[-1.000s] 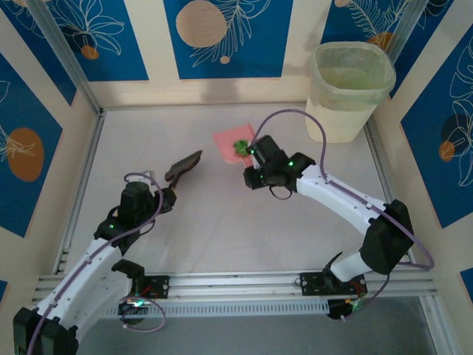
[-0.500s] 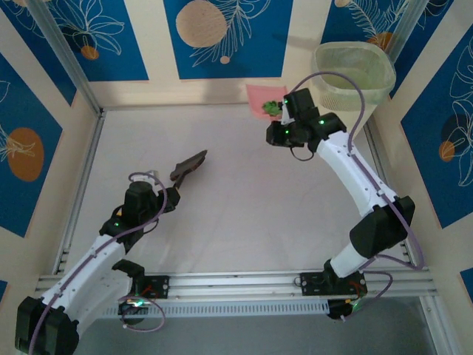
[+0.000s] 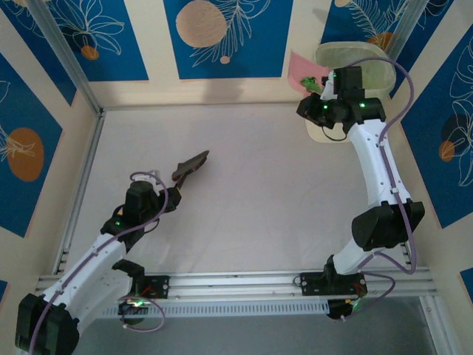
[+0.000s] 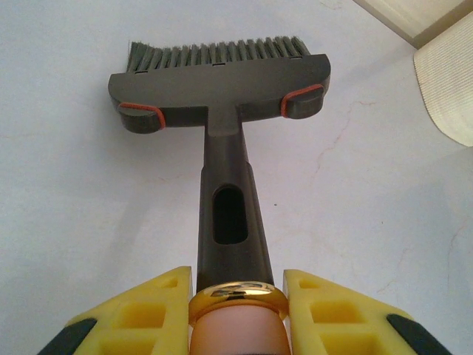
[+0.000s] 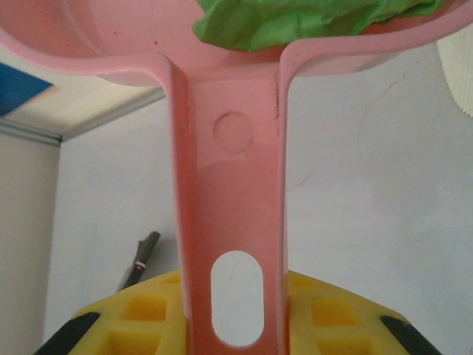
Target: Sweep away the paper scraps from the table
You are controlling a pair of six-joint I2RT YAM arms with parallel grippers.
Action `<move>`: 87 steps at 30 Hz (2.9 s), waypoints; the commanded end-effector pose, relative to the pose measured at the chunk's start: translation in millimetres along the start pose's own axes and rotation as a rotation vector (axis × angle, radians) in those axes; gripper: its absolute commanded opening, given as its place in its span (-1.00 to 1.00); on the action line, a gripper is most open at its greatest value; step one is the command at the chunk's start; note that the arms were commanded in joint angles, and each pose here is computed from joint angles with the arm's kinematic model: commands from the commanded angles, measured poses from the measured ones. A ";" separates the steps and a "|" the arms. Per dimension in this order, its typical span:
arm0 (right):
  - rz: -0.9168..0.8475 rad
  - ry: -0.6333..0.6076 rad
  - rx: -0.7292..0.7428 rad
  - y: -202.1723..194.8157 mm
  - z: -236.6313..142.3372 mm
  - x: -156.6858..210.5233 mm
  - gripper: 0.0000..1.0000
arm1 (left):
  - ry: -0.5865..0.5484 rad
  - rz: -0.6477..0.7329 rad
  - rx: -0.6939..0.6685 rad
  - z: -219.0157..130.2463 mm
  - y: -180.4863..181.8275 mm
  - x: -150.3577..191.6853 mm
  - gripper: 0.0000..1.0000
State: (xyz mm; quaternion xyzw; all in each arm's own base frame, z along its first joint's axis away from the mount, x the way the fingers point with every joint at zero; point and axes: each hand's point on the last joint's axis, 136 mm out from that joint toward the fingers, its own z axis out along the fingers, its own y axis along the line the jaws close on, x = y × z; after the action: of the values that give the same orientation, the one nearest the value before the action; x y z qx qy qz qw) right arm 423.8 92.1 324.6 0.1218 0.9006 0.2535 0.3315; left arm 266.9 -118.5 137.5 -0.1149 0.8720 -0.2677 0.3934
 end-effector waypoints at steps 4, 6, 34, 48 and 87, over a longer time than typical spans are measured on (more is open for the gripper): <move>0.069 -0.015 -0.087 3.8 -15.3 -24.8 -1.00 | -0.015 0.007 0.054 1.1 -11.6 -4.5 -1.00; 0.084 -0.021 -0.098 1.1 -17.4 -31.4 -1.00 | -0.015 0.008 0.054 1.3 -11.6 -4.3 -1.00; 0.447 -0.029 -0.453 -40.3 -35.0 -96.2 -1.00 | 0.002 0.015 0.054 6.3 -11.7 -1.8 -1.00; 0.630 0.006 -0.622 -45.1 -37.8 -118.2 -0.98 | 0.006 0.018 0.055 7.2 -11.7 -0.9 -1.00; 0.816 -0.020 -0.751 -59.0 -46.7 -139.7 -0.84 | 0.023 0.021 0.060 10.4 -13.2 1.1 -1.00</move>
State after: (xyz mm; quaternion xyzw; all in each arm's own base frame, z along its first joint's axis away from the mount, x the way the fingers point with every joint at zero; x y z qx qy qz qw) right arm 499.3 -29.1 388.6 0.3509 0.6249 0.6592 0.2276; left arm 274.1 -127.1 132.9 -0.1061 0.8728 -0.2782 0.3868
